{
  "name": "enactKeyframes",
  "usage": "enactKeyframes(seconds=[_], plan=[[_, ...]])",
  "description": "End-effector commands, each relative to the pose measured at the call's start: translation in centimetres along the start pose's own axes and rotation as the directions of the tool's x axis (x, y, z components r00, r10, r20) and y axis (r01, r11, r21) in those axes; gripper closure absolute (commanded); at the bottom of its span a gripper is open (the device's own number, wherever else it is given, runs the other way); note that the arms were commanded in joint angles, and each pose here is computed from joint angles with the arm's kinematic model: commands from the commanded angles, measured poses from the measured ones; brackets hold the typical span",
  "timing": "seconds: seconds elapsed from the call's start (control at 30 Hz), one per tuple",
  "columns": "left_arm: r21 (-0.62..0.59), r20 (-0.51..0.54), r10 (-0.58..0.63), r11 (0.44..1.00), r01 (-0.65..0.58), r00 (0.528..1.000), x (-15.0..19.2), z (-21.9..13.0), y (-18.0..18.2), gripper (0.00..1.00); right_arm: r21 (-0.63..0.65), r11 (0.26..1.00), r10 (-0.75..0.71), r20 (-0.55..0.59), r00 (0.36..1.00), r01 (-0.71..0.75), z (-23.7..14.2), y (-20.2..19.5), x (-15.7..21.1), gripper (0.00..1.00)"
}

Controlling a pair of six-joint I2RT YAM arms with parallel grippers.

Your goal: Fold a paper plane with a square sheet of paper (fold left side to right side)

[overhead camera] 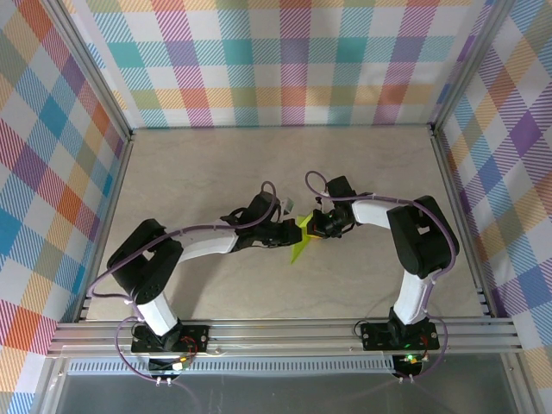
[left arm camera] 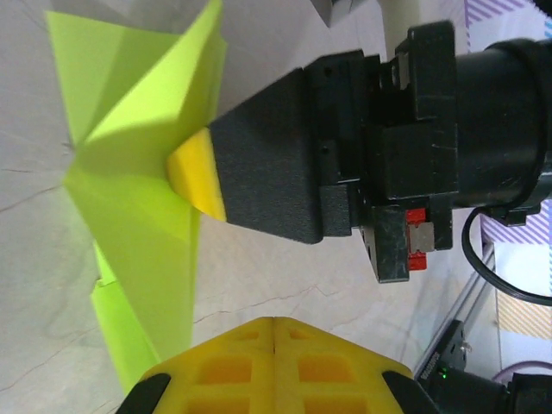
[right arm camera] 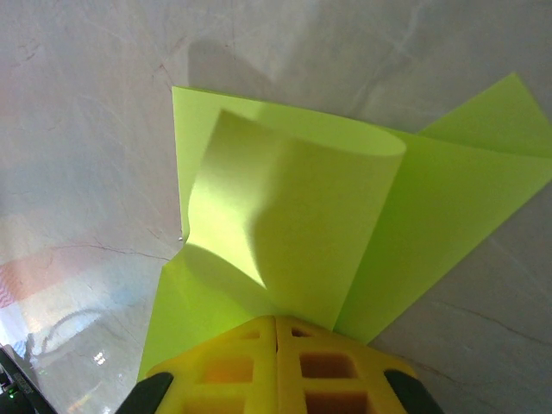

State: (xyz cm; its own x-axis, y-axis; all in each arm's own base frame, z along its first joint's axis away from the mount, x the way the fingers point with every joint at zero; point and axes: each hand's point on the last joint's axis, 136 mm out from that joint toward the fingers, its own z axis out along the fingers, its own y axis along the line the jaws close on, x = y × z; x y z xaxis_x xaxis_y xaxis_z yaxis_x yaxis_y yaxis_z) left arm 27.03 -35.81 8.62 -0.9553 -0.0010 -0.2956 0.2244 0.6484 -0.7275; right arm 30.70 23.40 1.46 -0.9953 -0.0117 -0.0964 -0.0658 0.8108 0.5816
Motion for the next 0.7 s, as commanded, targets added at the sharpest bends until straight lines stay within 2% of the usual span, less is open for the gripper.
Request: enactKeyframes(seconds=[0.0,0.3,0.67], plan=[[0.002,-0.062,-0.009,1.000,0.009,0.998,0.8,1.0,0.0,1.00,0.114,0.993,0.053,-0.092,0.994,-0.043,1.0,-3.3,3.2,1.00],[-0.104,-0.126,-0.057,0.994,0.044,0.990,2.6,2.1,3.3,1.00,0.127,0.991,0.050,-0.095,0.994,-0.037,0.9,-3.5,3.2,1.00],[-0.146,-0.155,-0.092,0.987,0.069,0.984,4.1,2.7,5.2,1.00,0.131,0.991,0.050,-0.098,0.994,-0.037,0.9,-3.4,3.1,1.00]])
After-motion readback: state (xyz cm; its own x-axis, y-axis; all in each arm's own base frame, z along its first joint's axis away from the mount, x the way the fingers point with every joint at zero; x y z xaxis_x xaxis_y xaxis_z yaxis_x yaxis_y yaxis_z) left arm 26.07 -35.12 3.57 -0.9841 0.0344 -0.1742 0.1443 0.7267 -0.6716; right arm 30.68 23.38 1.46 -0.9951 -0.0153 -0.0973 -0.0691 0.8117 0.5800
